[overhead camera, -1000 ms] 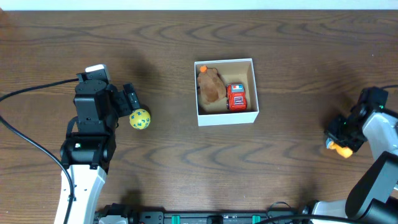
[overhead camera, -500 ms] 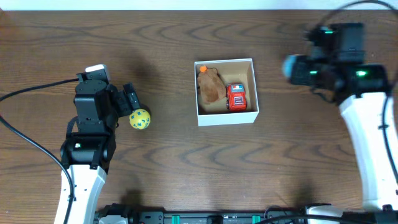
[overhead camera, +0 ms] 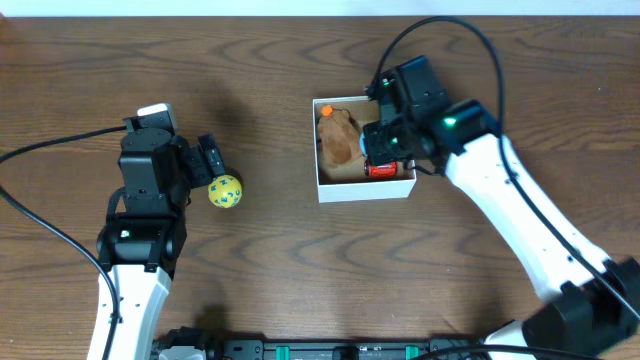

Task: Pack container
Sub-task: 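Carry the rubber duck into the box and release it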

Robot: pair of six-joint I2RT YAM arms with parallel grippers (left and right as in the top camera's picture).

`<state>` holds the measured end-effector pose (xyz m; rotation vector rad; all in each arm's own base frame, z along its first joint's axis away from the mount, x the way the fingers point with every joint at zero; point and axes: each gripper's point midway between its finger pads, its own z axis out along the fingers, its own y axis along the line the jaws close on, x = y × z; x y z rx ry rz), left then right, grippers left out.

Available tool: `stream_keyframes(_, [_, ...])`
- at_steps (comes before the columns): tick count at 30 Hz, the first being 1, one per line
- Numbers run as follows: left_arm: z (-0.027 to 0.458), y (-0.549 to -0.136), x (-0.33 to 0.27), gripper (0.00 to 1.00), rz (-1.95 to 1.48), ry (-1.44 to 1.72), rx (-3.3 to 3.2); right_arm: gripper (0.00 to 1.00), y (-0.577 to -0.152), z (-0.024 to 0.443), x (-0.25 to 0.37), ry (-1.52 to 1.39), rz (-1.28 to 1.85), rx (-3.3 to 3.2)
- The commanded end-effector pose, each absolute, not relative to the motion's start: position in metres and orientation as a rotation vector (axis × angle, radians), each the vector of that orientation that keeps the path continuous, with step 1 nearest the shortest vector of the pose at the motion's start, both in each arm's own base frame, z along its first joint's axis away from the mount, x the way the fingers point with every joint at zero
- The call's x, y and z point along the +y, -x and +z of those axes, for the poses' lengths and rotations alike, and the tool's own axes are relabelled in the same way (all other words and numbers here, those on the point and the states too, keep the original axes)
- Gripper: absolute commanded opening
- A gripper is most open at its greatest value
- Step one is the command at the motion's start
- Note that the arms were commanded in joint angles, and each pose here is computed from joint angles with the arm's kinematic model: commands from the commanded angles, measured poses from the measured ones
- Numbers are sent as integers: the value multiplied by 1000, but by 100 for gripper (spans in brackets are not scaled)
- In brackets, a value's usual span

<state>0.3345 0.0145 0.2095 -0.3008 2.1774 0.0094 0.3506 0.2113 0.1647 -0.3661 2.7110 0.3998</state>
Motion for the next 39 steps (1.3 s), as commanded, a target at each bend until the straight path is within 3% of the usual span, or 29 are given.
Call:
stream_keyframes(1, [221,-336,17,98,11,323,2149,1,-351,140,219,356,369,2775])
stream_keyframes(6, [221,-336,17,98,12,323,2149,1,-345,107,228,376,377,2865])
stream_keyframes(8, [221,-336,17,98,12,323,2149,7,-343,100,231,384,386,2888])
stream_keyframes(9, [221,-336,17,98,12,323,2149,16,-343,98,231,384,384,2893])
stream_keyframes(11, [221,-336,17,98,12,323,2149,48,-344,97,231,385,383,2890])
stream_keyframes(12, [221,-336,17,98,12,323,2149,59,-345,98,232,385,386,2884])
stream_keyframes(13, [221,-336,17,98,12,323,2149,68,-347,99,232,383,388,2877])
stream_keyframes(14, [221,-336,17,98,12,323,2149,72,-350,99,231,377,391,2870])
stream_keyframes(21, [221,-336,17,98,12,323,2148,72,-384,146,211,332,373,2763])
stream_keyframes(29, [221,-336,17,98,12,323,2149,81,-434,246,91,-48,229,2577])
stream_keyframes(32, [221,-336,17,98,12,323,2149,84,-427,242,39,-203,178,2616])
stream_keyframes(36, [221,-336,17,98,12,323,2149,99,-408,213,-22,-414,117,2711])
stream_keyframes(39, [220,-337,12,98,-22,306,2155,99,-394,183,-53,-539,93,2760])
